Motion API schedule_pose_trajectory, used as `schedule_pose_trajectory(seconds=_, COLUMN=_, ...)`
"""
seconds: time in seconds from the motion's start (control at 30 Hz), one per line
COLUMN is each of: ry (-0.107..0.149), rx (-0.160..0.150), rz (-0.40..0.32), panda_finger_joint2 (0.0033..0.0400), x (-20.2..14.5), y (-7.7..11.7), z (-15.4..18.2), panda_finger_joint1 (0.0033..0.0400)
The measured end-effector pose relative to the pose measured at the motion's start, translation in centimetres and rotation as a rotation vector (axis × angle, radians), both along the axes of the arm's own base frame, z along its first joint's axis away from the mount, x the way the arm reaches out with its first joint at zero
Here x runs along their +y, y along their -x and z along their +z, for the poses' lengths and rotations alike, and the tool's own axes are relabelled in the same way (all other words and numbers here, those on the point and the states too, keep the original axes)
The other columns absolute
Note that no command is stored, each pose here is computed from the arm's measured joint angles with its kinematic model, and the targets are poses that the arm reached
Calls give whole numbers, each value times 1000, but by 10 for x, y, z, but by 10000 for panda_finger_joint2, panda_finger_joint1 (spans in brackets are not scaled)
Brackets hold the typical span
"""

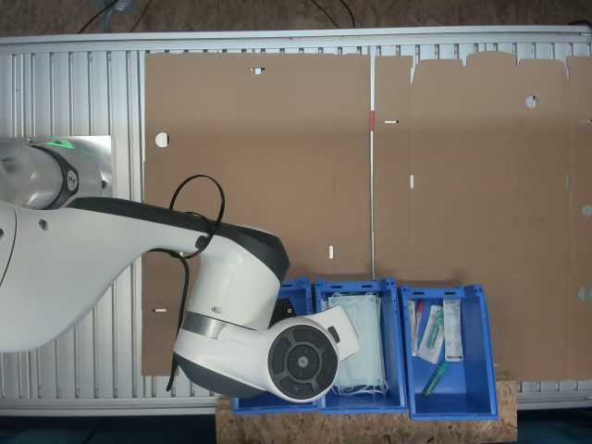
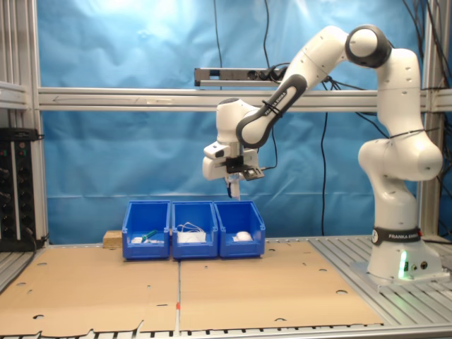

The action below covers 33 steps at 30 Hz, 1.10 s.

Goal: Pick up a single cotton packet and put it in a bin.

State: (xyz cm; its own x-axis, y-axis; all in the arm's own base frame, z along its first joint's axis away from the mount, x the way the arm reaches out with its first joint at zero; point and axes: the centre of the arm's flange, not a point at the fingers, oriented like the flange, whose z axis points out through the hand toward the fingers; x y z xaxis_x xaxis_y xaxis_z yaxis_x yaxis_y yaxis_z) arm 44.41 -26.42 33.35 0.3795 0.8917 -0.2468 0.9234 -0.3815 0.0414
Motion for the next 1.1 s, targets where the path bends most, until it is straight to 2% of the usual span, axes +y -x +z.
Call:
schedule_pose_trajectory(seconds=0.47, ry=1, rx=-4, rz=8, panda_finger_joint2=55, x=-1, y=0, z=1, panda_finger_joint1=55)
schedule_pose_trajectory(seconds=0.5, ry=2, rx=-4, rz=9, panda_finger_joint2=85, x=-1, y=0, z=1, panda_finger_joint1=85)
schedule_pose_trajectory(seconds=0.6, ry=2, rx=-4, rz=9, panda_finger_joint2=85, x=-2, y=0, z=1, panda_finger_joint1=85)
schedule_pose_trajectory(seconds=0.63, ry=2, rx=-4, rz=9, panda_finger_joint2=179, x=-2, y=0, z=1, panda_finger_joint1=179)
schedule_pose_trajectory(seconds=1.0, ry=2, rx=-5, rz=9, panda_finger_joint2=179, x=-2, y=0, z=1, panda_finger_joint1=179)
schedule_pose_trajectory(seconds=1.03, ry=2, rx=-5, rz=10, panda_finger_joint2=368, x=-2, y=0, z=1, panda_finger_joint1=368)
schedule_pose_trajectory(seconds=1.1, ry=2, rx=-5, rz=11, panda_finger_joint2=368, x=-2, y=0, z=1, panda_finger_joint1=368)
